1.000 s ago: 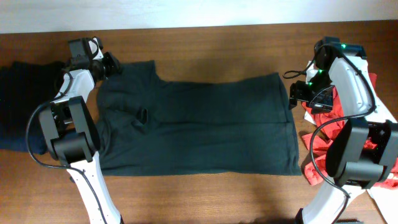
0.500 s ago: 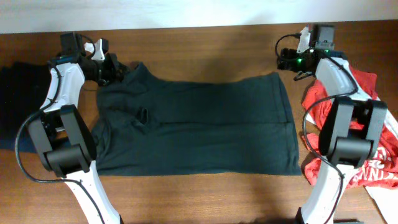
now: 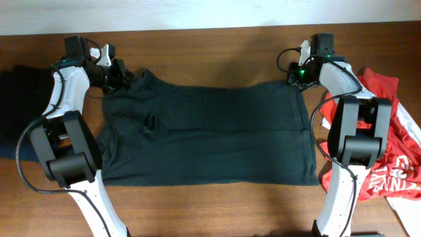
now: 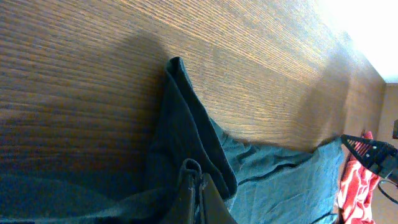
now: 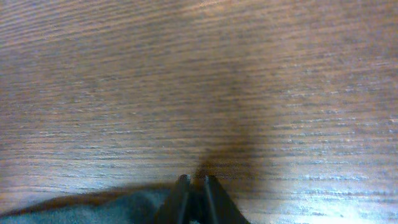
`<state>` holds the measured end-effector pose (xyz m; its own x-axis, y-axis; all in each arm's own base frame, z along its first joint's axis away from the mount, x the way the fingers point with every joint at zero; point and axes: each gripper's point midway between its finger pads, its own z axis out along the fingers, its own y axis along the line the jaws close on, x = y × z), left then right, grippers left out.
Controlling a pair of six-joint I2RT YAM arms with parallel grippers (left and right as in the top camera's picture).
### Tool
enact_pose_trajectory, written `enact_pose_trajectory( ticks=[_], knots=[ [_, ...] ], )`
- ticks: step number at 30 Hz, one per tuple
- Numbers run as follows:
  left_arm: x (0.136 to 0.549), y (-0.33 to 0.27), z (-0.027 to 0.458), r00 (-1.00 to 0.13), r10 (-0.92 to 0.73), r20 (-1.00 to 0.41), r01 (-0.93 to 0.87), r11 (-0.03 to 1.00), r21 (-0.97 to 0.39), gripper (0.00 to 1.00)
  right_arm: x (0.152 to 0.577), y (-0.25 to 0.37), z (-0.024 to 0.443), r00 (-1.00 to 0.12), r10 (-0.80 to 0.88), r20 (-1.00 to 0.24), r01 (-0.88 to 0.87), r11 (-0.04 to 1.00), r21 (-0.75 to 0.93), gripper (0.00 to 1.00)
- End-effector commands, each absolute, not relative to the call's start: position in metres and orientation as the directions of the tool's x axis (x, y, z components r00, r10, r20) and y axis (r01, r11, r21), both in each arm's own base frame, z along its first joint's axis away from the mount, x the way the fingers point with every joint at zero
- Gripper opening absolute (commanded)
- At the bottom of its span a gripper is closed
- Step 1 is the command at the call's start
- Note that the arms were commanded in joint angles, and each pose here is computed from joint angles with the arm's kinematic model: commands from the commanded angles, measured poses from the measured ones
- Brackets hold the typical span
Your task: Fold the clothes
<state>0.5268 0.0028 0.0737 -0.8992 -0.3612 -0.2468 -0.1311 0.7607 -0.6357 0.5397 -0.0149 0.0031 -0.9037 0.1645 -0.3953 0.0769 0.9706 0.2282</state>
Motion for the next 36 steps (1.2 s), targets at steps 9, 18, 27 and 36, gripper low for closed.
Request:
enact_pose_trajectory(
  ticks=[9, 18, 27, 36],
  knots=[
    [0.444, 0.037, 0.199, -0.896, -0.174, -0.408, -0.049, 0.953, -0.298, 0.01, 0.472, -0.044, 0.103, -0.970, 0.213, -0.117, 0.199, 0.973, 0.119, 0.04],
    [0.313, 0.049, 0.175, -0.975, -0.194, 0.112, -0.207, 0.970, -0.124, 0.00, 0.370, -0.062, 0.098, -0.928, 0.241, 0.283, 0.254, 0.967, 0.007, 0.04],
    [0.296, 0.047, 0.167, -0.963, -0.192, 0.188, -0.215, 0.970, -0.112, 0.00, 0.306, -0.047, 0.091, -0.870, 0.218, 0.442, 0.255, 0.967, 0.025, 0.04],
    [0.226, 0.032, 0.112, -0.849, -0.206, 0.487, -0.279, 0.957, -0.083, 0.01, 0.257, -0.040, 0.064, -0.770, 0.203, 0.604, 0.255, 0.967, -0.001, 0.05]
  ],
)
